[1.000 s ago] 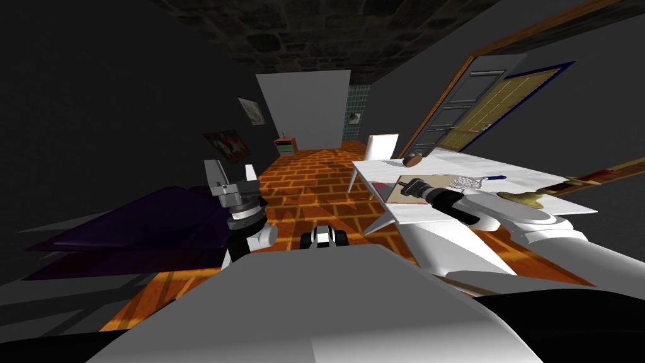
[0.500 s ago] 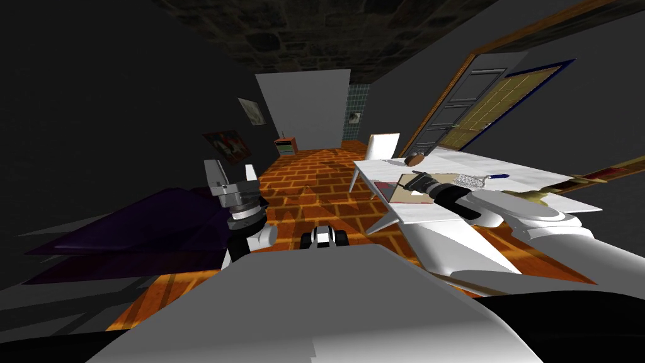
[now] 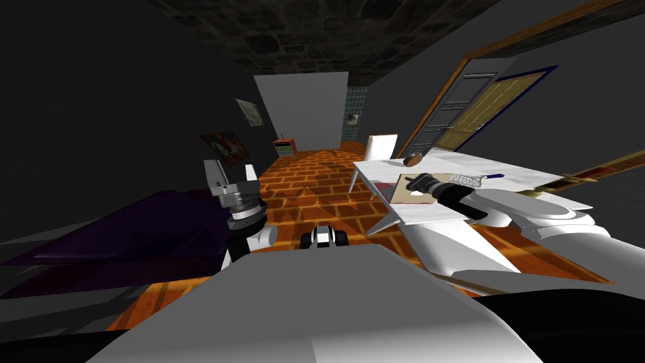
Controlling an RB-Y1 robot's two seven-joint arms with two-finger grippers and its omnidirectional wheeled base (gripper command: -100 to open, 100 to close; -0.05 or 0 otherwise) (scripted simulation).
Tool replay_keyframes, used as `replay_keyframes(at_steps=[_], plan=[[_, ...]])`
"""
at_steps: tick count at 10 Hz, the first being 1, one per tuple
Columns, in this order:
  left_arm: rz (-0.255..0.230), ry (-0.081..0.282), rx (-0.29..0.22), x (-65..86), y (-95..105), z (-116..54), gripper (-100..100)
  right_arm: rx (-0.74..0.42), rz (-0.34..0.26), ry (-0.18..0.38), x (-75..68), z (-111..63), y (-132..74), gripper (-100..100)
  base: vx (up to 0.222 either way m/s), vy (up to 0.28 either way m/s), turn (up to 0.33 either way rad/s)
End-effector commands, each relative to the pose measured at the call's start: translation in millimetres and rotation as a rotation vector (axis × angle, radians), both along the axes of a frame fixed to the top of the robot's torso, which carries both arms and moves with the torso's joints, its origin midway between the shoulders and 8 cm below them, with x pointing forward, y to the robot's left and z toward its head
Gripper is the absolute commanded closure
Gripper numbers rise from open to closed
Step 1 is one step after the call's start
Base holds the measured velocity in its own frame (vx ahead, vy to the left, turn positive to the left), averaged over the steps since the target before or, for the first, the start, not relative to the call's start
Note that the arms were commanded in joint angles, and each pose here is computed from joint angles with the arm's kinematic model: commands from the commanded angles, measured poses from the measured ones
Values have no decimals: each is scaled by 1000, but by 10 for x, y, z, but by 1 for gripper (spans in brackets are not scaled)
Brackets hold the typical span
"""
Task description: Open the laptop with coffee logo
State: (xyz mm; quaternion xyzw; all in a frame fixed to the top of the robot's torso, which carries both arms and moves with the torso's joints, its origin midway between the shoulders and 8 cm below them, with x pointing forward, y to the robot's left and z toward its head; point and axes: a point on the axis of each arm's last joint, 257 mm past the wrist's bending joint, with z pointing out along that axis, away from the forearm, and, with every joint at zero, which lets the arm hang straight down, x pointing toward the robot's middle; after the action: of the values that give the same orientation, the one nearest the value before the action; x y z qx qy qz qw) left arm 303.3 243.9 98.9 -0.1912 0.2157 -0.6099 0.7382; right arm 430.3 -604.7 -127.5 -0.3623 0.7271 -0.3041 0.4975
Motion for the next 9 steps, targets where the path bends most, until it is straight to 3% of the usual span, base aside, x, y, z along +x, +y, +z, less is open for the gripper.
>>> replay_keyframes(at_steps=[1,8,9], plan=[[0,0,0,0,0,0,0,4,16,47,-40,-9,-3,100,115,11,-23],[0,0,0,0,0,0,0,23,60,236,-205,-118,27,100,110,26,-68],[0,0,0,0,0,0,0,14,65,238,-187,-95,32,100,98,25,-50]])
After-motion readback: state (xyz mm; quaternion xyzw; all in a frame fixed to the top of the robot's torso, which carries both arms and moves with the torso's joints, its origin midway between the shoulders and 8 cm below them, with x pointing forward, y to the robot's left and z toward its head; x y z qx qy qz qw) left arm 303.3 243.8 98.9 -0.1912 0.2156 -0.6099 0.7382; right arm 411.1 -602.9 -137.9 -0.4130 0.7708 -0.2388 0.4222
